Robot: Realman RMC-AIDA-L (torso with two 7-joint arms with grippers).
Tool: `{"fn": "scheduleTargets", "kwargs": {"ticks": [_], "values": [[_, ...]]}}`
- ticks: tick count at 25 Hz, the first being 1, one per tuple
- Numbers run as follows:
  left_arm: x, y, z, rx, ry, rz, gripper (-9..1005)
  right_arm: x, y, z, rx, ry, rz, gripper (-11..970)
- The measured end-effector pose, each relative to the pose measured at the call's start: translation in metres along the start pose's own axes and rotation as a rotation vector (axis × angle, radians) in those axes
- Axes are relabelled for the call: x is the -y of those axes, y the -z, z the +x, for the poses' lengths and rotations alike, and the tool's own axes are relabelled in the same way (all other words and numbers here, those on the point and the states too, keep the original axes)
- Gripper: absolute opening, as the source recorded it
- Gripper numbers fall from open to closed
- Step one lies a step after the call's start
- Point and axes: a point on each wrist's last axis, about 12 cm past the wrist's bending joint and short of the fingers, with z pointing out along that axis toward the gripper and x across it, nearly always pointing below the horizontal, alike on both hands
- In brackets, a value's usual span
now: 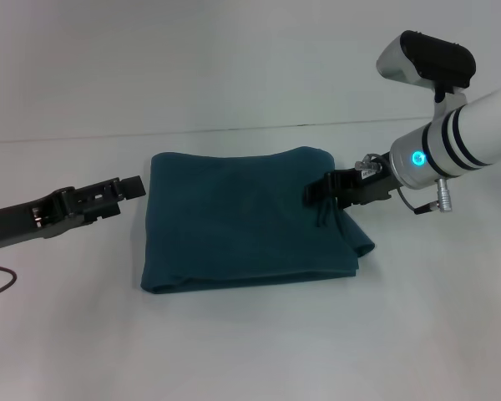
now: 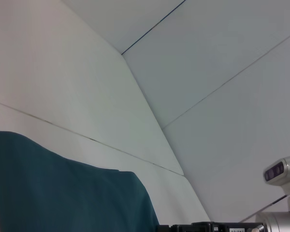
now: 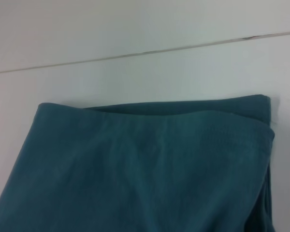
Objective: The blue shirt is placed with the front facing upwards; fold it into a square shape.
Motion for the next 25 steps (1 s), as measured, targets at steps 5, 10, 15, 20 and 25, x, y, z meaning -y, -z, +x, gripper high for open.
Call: {"fn": "scheduleTargets", "kwargs": {"ticks": [5,10,15,20,25], "values": [[-0.0008,0.0000,0.0004,0.000,0.004,-0.002,950,-0.0015,-0.0033,0.0006,0.012,0.006,0.009,703],[-0.0008,0.0005,-0.0007,0.003,0.003,-0.002,950,-0.0015,-0.0069,0.0017,0.024,0.011,0.019,613],[-0.0012,0.0016,-0.0016,0.010,0.004,-0.004,950,-0.0029,-0.0077,0.0015,0.021,0.022,0.025,522],[0.0001,-0.0001,-0.0033,0.009,-0.001,-0.001,950,-0.0041,-0.0089,0.0020,0.016,0.026,0.029,315],[0.0003,-0.0004,-0.0036,0.009,-0.002,0.000,950,-0.0038,-0.0092,0.0023,0.013,0.026,0.030,94]]}}
